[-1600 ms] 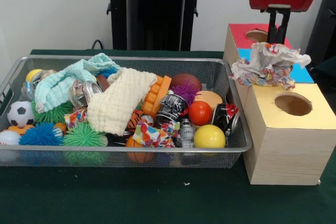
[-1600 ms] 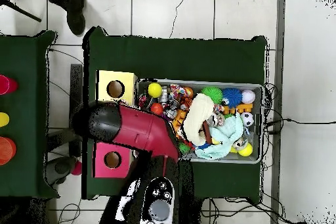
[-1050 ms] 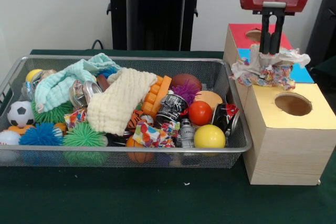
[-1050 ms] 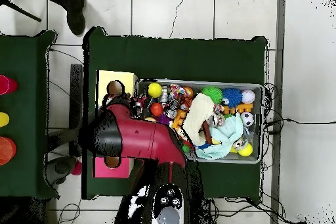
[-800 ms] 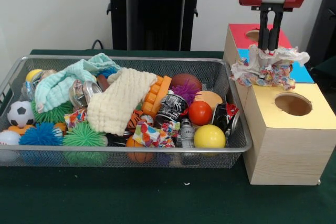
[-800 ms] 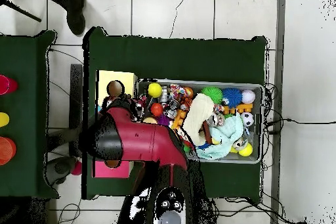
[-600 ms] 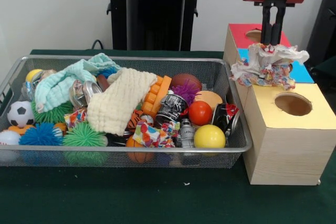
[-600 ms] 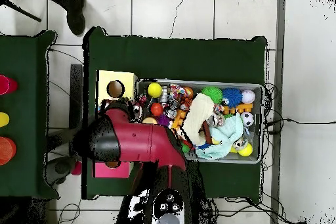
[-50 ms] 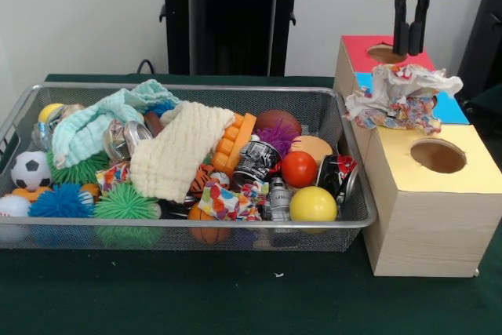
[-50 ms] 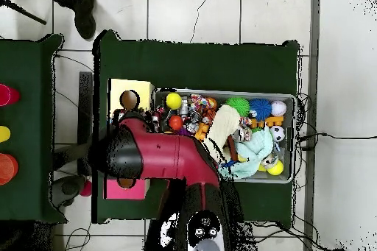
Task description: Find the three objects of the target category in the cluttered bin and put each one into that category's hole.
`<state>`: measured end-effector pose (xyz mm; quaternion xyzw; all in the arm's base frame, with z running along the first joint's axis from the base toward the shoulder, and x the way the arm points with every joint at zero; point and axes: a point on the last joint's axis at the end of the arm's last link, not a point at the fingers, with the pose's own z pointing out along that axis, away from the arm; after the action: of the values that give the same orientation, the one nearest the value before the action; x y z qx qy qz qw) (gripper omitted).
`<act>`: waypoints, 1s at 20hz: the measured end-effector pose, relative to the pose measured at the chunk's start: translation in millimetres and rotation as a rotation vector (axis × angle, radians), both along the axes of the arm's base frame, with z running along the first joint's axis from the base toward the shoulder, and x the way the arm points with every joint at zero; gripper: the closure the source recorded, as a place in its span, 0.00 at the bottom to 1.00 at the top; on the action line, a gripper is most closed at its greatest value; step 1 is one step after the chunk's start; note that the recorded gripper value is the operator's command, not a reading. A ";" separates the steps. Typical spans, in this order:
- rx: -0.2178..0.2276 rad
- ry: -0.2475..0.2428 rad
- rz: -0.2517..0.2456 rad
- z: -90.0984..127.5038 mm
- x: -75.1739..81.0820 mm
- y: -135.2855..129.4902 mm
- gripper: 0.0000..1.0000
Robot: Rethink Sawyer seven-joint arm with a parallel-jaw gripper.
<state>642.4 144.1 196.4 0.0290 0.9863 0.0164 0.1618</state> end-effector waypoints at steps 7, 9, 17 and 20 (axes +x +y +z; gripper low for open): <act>-0.015 -0.002 0.037 0.7 -4.8 14.5 1.00; -0.025 0.004 0.064 1.3 -8.8 25.6 1.00; -0.078 0.082 0.197 1.5 -46.6 87.0 1.00; -0.085 0.083 0.223 0.7 -52.1 97.2 1.00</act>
<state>590.3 241.3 197.1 -0.0872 0.9890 -0.0089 0.1193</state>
